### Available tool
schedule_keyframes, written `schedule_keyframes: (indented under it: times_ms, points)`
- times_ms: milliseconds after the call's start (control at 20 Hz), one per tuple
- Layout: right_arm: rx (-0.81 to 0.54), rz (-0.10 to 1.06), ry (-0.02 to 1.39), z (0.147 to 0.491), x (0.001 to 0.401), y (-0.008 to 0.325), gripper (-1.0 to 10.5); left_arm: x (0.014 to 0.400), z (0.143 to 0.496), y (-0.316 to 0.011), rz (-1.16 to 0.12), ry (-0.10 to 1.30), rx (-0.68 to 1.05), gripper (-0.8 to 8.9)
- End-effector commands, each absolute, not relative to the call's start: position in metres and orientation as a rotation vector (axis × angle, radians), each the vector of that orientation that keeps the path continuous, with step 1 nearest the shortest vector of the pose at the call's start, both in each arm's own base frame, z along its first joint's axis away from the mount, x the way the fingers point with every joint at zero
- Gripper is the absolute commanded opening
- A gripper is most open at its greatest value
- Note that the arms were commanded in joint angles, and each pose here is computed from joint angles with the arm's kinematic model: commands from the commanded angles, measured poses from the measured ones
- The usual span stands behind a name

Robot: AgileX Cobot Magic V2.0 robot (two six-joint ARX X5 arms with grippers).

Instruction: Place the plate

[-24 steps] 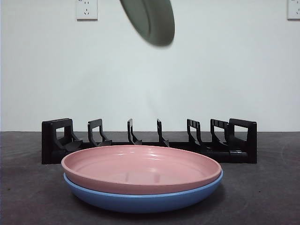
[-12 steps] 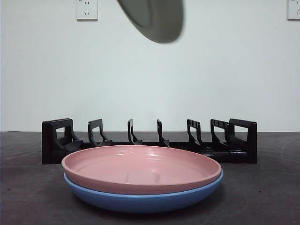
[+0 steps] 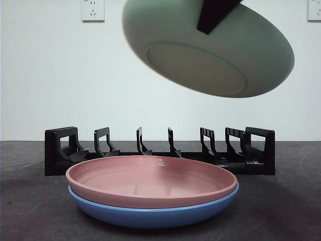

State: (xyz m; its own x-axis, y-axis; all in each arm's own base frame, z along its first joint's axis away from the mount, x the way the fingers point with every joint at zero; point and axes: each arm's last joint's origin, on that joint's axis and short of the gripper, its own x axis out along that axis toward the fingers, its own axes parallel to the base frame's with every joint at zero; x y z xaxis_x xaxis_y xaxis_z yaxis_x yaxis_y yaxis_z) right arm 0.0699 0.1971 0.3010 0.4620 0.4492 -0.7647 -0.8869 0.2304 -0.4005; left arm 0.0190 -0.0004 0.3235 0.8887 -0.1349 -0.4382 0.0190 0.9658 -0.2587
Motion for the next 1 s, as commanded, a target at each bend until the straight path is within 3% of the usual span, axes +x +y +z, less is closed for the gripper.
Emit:
schedule_keyframes:
  times_ms: [50,450,700,1000]
  points:
    - [-1.037,1.036,0.532,0.297,0.066,0.204,0.1,0.018,0.328,0.000,-0.083,0.456,-0.259,2.80]
    - [-1.202,1.147,0.663,0.257,0.071,0.237,0.1,0.018,0.328,0.000,-0.083,0.457,-0.258,2.80]
    - [-1.221,1.207,0.744,0.237,0.073,0.251,0.1,0.018,0.328,0.000,-0.083,0.457,-0.258,2.80]
    - [-1.230,1.238,0.721,0.222,0.078,0.266,0.1,0.018,0.328,0.000,-0.083,0.459,-0.257,2.80]
